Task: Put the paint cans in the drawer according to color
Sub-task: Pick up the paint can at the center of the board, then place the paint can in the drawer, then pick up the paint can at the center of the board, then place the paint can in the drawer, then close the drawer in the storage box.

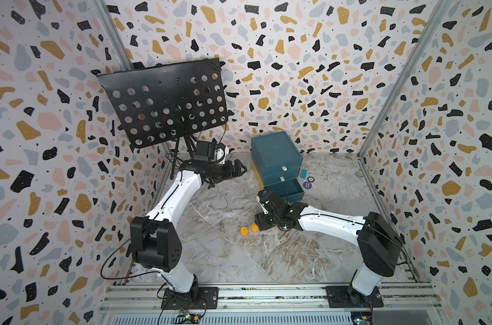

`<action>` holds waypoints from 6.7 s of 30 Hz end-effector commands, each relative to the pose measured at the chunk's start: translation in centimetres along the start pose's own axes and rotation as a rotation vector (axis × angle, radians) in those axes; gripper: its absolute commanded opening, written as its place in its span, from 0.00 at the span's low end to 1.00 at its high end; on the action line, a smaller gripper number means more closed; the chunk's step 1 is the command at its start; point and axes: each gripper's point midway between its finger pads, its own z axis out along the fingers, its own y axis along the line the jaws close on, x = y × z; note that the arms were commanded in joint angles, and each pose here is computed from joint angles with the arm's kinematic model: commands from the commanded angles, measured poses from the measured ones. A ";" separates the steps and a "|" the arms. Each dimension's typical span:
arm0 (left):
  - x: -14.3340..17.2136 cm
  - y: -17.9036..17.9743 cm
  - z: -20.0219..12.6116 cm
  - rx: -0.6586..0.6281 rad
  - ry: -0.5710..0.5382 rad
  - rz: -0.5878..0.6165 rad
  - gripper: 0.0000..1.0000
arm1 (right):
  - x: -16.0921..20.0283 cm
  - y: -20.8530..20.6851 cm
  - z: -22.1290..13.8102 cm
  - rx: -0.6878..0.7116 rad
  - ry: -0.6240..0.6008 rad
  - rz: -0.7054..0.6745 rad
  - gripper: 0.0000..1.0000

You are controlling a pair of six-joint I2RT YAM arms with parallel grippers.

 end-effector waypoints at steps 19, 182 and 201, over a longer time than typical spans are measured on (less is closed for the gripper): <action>-0.8 -0.1 -0.7 0.015 -0.035 0.021 1.00 | 0.2 1.8 3.5 0.002 0.068 -0.001 0.66; -2.9 -0.9 1.1 0.042 -0.036 -0.063 1.00 | -12.5 -11.9 -0.4 0.197 -0.202 0.104 0.62; -8.0 -7.5 9.4 0.118 0.000 -0.046 1.00 | -3.3 -16.9 -9.4 0.125 -0.367 0.358 0.15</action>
